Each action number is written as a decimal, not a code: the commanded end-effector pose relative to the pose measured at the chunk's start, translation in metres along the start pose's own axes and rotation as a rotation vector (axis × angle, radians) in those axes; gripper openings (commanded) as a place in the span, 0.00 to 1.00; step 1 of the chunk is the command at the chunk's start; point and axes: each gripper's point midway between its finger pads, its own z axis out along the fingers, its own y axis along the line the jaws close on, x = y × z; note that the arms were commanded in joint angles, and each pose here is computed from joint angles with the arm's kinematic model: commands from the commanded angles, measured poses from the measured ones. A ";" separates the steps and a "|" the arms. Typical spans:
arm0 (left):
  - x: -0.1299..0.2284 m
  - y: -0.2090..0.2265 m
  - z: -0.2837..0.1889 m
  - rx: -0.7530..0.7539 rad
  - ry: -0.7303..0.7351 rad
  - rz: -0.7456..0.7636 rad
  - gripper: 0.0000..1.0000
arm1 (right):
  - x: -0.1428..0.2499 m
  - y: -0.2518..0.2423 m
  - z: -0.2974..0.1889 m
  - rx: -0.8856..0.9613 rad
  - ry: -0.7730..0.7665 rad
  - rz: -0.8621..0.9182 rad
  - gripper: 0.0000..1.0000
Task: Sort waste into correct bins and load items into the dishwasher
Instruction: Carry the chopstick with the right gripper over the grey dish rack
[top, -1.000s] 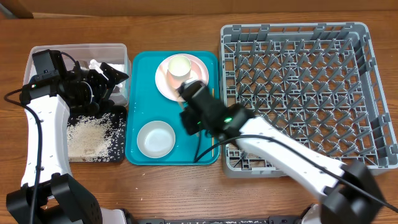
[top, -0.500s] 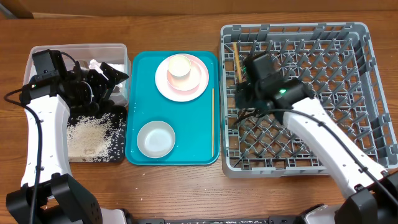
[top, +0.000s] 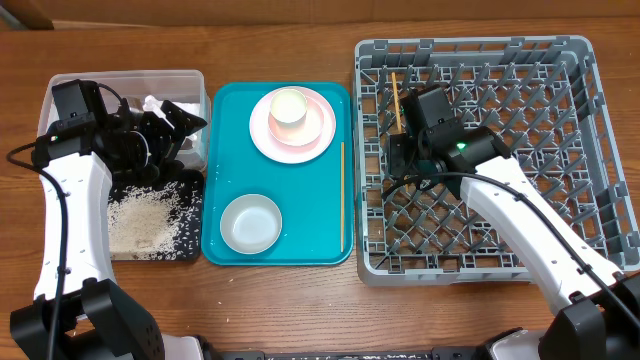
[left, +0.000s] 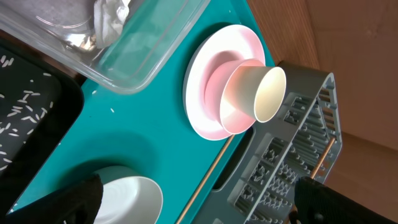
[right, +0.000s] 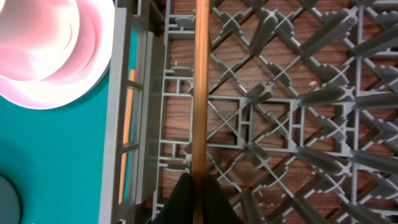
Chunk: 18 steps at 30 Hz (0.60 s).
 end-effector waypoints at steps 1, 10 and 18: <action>-0.004 -0.006 -0.006 0.008 -0.023 0.031 1.00 | -0.004 -0.005 -0.005 0.020 -0.027 0.005 0.04; -0.004 -0.006 -0.006 0.008 -0.023 0.031 1.00 | -0.005 -0.009 -0.005 0.042 -0.031 0.005 0.04; -0.004 -0.006 -0.006 0.008 -0.023 0.031 1.00 | -0.005 -0.010 -0.005 0.050 -0.034 0.005 0.04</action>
